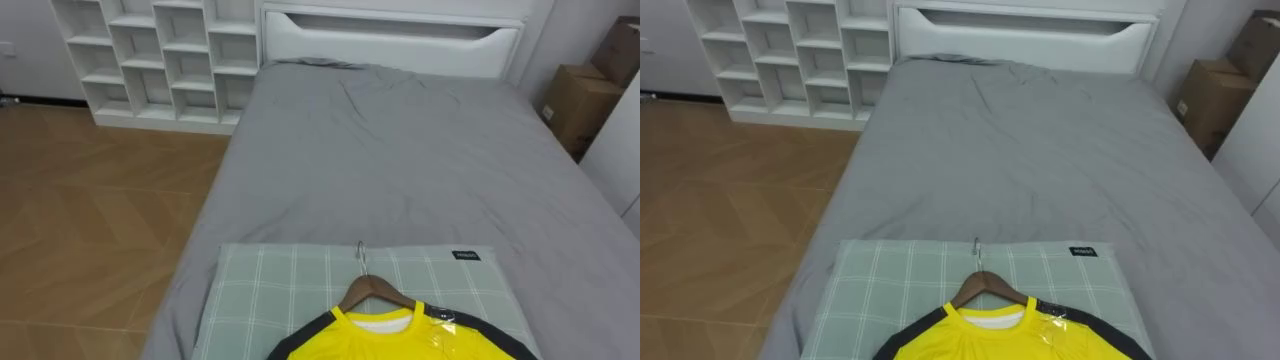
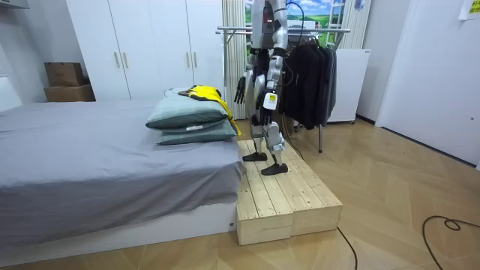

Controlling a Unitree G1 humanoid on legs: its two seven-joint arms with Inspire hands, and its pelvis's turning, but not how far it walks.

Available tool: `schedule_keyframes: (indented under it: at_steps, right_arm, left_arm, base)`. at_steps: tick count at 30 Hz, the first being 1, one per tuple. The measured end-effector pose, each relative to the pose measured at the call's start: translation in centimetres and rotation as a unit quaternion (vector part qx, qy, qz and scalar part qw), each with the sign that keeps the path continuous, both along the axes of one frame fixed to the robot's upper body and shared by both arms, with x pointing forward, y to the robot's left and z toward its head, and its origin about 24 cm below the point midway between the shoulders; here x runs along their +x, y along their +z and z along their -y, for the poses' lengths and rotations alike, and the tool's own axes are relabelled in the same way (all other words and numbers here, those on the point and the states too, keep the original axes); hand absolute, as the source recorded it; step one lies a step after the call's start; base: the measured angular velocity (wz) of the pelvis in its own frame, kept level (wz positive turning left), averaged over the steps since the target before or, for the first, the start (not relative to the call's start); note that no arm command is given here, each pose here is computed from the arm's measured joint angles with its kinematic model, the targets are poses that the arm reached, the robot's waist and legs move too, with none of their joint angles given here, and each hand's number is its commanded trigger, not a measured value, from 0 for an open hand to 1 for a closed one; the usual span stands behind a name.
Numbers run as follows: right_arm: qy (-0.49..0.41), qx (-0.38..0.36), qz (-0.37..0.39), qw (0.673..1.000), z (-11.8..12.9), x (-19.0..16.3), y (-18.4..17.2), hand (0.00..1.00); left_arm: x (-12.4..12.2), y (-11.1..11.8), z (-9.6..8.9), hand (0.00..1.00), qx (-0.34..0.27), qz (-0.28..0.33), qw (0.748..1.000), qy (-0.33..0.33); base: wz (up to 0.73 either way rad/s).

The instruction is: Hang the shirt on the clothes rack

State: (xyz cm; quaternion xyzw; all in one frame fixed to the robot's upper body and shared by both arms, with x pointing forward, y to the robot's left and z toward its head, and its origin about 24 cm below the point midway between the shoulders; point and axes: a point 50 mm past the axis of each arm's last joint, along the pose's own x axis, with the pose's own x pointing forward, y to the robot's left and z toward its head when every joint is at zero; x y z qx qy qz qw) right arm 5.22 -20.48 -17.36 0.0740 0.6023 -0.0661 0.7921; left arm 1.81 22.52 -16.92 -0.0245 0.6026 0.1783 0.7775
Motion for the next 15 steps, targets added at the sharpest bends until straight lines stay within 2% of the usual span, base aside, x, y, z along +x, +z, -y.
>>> schedule_keyframes:
  at_steps: [15]
  right_arm:
    - [-0.005, -0.003, -0.001, 1.000, -0.02, 0.03, -0.01, 0.00]
  left_arm:
    - [-0.26, 0.07, -0.35, 0.00, 0.024, -0.010, 1.000, 0.007]
  base:
    - [0.00]
